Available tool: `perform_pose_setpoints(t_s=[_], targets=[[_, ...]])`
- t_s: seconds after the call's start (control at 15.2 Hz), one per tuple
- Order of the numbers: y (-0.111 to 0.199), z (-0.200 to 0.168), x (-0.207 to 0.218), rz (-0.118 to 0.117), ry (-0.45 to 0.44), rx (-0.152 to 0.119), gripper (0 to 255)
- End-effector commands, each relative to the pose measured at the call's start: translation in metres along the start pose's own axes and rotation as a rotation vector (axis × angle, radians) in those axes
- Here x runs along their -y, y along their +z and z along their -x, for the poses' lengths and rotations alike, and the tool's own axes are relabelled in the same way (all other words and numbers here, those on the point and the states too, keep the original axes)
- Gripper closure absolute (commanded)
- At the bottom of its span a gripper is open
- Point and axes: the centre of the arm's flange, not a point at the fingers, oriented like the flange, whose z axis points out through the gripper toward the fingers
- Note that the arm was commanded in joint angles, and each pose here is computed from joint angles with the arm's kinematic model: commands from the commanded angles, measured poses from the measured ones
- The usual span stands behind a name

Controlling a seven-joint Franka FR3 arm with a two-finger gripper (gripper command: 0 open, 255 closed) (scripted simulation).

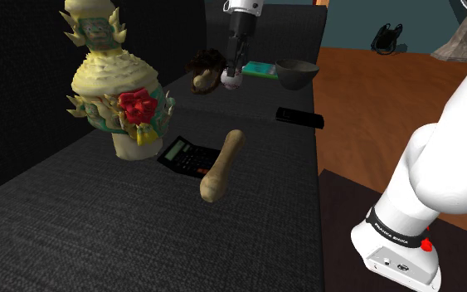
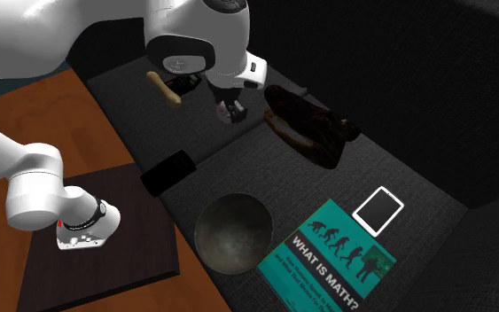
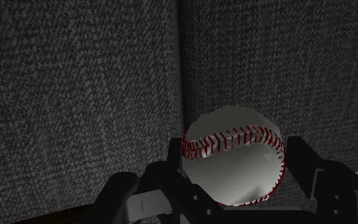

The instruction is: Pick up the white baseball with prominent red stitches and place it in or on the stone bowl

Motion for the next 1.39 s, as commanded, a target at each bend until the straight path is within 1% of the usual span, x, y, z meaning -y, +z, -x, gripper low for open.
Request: perform_pose_setpoints(t_s=[0.0, 1.12, 1.19, 1.32], targets=[[-0.011, -0.001, 0.002, 0.0, 0.0, 0.0, 255], [-0.097, -0.01, 0.024, 0.0, 0.0, 0.0, 255], [-0.098, -0.01, 0.024, 0.0, 0.0, 0.0, 255], [-0.105, 0.004, 0.003, 0.0, 0.0, 0.0, 255]])
